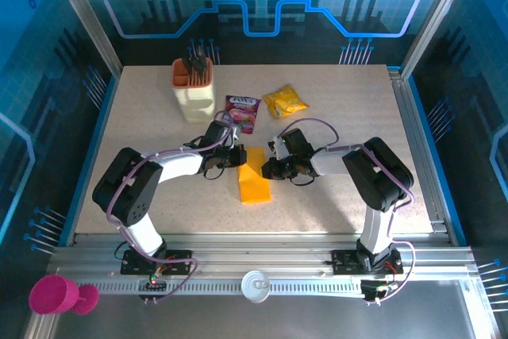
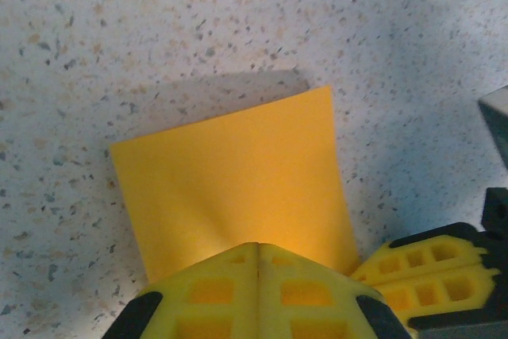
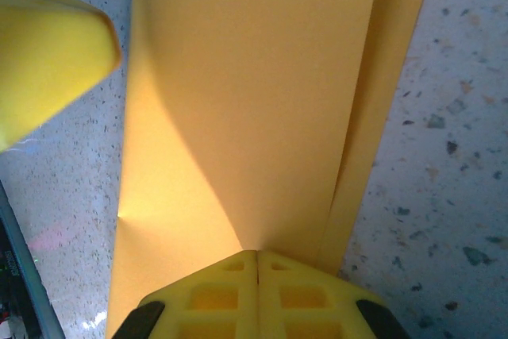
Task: Fold a paper plane with a square sheet of paper (pick it up from the middle)
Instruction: First fold in half a square sheet of paper at the center of the table.
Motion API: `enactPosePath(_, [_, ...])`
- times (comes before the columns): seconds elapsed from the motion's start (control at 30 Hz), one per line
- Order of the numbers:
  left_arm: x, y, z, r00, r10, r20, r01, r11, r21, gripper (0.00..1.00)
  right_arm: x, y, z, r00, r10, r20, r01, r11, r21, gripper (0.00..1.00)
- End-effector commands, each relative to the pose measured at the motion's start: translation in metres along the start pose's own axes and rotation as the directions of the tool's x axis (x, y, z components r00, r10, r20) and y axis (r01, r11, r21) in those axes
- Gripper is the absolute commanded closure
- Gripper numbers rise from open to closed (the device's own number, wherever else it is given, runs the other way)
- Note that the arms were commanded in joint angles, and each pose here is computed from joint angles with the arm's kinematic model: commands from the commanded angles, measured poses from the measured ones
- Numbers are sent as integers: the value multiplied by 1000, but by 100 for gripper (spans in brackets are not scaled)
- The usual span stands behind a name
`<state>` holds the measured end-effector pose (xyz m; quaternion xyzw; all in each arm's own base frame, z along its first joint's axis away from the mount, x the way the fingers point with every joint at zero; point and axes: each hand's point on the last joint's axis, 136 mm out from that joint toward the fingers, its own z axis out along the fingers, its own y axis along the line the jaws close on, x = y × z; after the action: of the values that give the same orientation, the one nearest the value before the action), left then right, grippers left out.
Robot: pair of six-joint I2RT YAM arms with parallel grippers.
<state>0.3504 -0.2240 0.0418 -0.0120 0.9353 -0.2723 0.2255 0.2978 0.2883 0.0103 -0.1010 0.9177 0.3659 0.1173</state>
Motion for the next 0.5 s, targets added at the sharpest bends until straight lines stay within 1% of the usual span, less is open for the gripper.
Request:
enactPosePath(0.0, [8,8,6,1000,11,-15,-11,1000,4,95,40,-85,-1,988,138,-70,-114,955,274,100])
enactPosePath(0.13, [12,12,12,1000,5,-25,-5,1000,-1,96,39,-84,-2,988,137,-67,-114,956,270,100])
enactPosePath(0.2, [15,15,16,999,-1,-36,1,1000,-7,98,38,-82,-2,988,136,-69,-114,958,262,100])
enactPosePath(0.27, [19,18,19,999,-8,-47,7,1000,-10,100,34,-76,-3,989,128,-68,-109,964,242,100])
enactPosePath(0.47, [30,28,24,997,-15,-74,13,999,-31,100,13,-46,-15,995,93,-43,-85,983,163,100])
